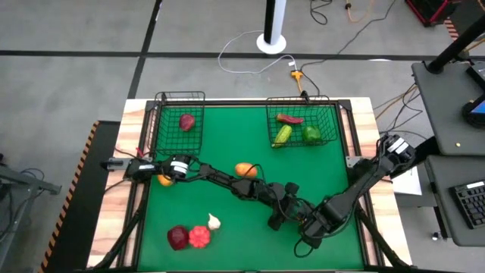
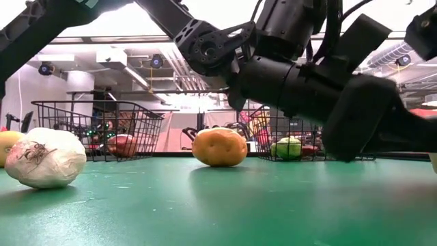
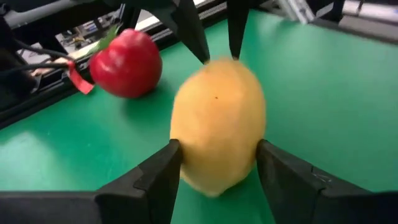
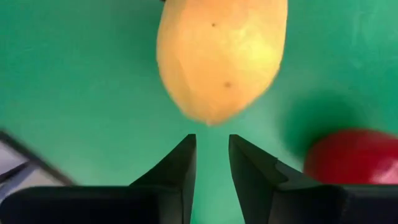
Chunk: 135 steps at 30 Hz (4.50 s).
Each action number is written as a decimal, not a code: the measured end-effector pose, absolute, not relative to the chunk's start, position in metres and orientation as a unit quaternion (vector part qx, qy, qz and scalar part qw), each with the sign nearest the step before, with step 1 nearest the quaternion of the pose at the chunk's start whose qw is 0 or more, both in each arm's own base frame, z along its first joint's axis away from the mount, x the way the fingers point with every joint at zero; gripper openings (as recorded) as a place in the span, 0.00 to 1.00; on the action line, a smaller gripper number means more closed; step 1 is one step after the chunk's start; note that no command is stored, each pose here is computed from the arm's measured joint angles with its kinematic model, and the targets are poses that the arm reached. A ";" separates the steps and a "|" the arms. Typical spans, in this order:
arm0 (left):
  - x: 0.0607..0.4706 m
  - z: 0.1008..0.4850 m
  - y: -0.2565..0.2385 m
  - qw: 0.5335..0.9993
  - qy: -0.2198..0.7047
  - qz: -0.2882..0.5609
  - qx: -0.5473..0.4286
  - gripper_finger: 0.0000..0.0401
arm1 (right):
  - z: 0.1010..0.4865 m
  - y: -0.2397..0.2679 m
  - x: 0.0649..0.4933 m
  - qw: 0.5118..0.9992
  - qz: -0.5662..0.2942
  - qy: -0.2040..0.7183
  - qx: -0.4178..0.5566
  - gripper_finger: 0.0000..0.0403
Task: Sort produce into baskets
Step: Put the right yellow lemon into the left wire basket
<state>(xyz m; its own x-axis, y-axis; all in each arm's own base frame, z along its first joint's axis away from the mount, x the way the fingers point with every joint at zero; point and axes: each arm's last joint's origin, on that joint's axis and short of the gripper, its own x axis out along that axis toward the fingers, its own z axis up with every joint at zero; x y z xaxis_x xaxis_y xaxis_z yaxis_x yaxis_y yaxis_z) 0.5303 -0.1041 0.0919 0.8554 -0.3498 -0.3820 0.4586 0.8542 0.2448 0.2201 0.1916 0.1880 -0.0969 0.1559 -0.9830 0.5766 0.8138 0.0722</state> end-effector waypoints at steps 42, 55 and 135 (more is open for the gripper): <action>0.525 0.103 -0.102 0.924 0.202 -0.264 0.188 0.72 | 0.184 0.185 0.223 0.662 -0.202 0.687 0.222 0.14; 0.521 0.137 -0.096 0.914 0.185 -0.263 0.247 0.72 | 0.244 0.161 0.198 0.702 -0.211 0.620 0.279 0.08; 0.514 0.134 -0.104 0.906 0.226 -0.284 0.219 0.37 | 0.250 0.163 0.206 0.799 -0.146 0.525 0.255 0.08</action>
<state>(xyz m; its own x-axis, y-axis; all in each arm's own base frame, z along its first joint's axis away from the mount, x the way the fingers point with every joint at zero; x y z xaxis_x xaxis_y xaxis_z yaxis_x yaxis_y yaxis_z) 0.5138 -0.1043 0.1340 0.7373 -0.4148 -0.5332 0.6126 0.7431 0.2691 0.2055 0.1628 0.2499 0.4072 0.0343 -0.9127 0.5005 0.8275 0.2544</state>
